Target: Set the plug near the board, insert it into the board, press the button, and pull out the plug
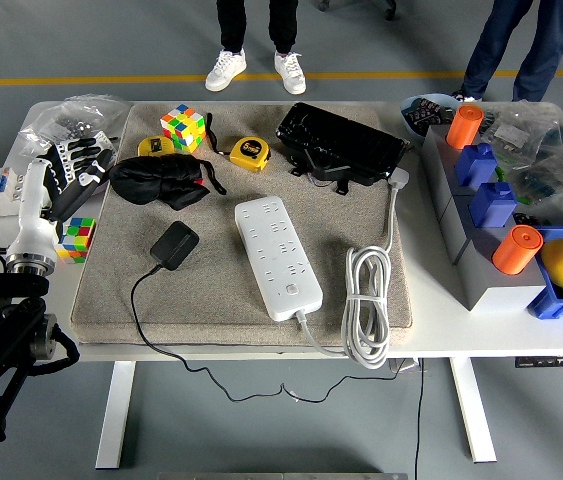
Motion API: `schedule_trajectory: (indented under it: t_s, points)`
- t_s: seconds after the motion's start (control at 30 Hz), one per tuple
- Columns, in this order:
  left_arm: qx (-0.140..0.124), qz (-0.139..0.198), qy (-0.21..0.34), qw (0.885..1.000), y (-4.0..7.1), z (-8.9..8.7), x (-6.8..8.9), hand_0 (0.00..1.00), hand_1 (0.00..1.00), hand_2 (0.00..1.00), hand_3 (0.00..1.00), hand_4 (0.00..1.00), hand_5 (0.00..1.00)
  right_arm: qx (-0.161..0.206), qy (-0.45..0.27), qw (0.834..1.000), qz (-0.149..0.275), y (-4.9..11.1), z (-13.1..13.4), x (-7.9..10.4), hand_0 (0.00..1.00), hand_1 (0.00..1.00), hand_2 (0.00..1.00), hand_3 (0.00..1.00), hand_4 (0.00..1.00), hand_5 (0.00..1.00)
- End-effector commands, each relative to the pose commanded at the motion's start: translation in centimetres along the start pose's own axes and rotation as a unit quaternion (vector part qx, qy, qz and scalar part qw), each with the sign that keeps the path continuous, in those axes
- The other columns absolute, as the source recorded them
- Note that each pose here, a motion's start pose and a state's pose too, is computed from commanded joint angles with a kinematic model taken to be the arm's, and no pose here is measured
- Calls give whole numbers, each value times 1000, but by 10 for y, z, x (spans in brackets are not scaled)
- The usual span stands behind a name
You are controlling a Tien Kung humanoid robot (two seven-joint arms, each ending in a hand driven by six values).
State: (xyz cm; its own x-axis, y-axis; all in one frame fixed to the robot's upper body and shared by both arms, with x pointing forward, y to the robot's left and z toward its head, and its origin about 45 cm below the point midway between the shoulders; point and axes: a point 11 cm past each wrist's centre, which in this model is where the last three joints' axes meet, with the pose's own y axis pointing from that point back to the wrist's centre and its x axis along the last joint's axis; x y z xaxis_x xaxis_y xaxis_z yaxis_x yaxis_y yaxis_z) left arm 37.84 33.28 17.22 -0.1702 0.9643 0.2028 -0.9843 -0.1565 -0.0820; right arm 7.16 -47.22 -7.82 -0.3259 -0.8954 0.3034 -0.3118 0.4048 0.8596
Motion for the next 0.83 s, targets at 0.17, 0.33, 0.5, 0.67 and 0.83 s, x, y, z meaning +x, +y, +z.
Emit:
schedule_trajectory:
  t_s: [0.17, 0.33, 0.5, 0.67, 0.83]
  points:
    - [0, 1, 0, 1000, 0, 0, 0, 646, 646, 667, 646, 888, 518, 0, -1, 1000, 1, 0, 0, 1, 606, 621, 560, 548, 808, 323]
    - [1, 1, 0, 1000, 0, 0, 0, 646, 647, 667, 646, 888, 518, 0, 0, 1000, 1, 0, 0, 1, 605, 621, 560, 548, 808, 323]
    - [2, 1, 0, 1000, 1, -1, 0, 649, 646, 667, 646, 888, 518, 0, 0, 1000, 0, 0, 0, 1, 605, 621, 560, 548, 808, 322]
    - [3, 0, 0, 1000, 1, -1, 0, 647, 647, 667, 646, 888, 518, 0, 0, 1000, 0, 0, 0, 1, 605, 621, 561, 548, 808, 322]
    - [2, 0, 0, 1000, 0, -1, -1, 647, 647, 667, 646, 888, 518, 1, 0, 1000, 1, 0, 0, 1, 605, 621, 561, 548, 808, 322]
